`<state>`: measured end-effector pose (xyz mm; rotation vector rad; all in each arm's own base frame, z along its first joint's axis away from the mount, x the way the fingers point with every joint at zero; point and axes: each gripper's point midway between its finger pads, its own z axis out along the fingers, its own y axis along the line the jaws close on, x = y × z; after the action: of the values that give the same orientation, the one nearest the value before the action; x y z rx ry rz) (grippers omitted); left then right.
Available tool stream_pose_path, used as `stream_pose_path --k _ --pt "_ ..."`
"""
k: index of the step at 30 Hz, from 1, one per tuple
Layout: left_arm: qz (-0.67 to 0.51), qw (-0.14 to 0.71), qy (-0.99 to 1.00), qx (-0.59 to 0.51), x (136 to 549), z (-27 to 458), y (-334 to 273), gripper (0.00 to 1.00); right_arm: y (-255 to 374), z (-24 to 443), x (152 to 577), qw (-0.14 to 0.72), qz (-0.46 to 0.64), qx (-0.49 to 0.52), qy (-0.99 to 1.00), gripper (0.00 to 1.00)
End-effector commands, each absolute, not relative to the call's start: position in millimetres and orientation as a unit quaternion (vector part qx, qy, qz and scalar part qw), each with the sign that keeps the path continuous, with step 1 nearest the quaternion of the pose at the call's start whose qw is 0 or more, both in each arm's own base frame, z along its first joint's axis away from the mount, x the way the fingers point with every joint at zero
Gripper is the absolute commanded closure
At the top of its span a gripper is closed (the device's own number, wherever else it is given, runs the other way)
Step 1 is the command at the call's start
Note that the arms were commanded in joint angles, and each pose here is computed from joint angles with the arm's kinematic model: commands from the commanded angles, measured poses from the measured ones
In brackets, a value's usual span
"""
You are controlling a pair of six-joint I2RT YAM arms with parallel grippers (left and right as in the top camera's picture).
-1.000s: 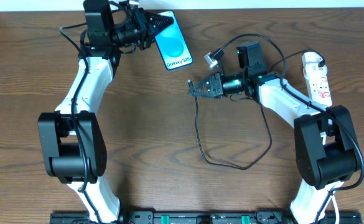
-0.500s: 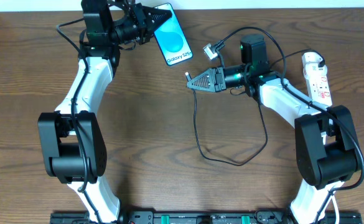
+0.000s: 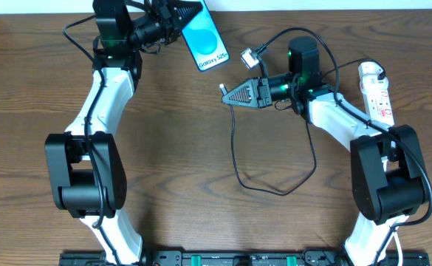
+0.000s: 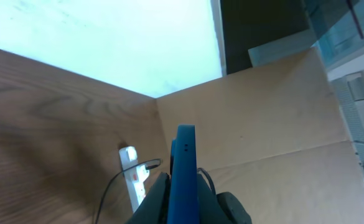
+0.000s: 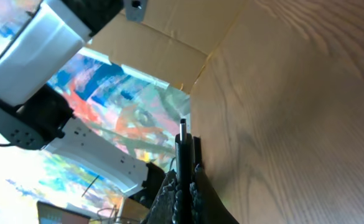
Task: Plug charger to phone and switch on socket
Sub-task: 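Lift the connector with the right gripper toward the phone's bottom edge, then align the connector under the phone's port, left gripper holding the phone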
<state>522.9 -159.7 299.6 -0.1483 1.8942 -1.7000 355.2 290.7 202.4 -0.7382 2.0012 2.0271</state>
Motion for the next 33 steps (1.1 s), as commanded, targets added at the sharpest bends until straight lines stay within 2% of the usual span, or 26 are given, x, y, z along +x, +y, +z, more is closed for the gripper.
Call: stream_pose_path --k 1,12,33 --pt "-0.652 0.294 0.698 -0.048 516.3 326.0 -158.4 0.93 287.1 205.1 354.4 0.08 0.695 -0.25 0.669 0.99" --pt "-0.673 0.299 0.676 0.007 501.4 348.6 -164.2 0.93 282.5 216.7 364.0 0.099 0.695 -0.248 0.667 0.99" --pt "-0.676 0.307 0.669 -0.044 514.2 351.2 -158.0 0.93 283.6 236.5 377.5 0.14 0.694 -0.24 0.664 0.99"
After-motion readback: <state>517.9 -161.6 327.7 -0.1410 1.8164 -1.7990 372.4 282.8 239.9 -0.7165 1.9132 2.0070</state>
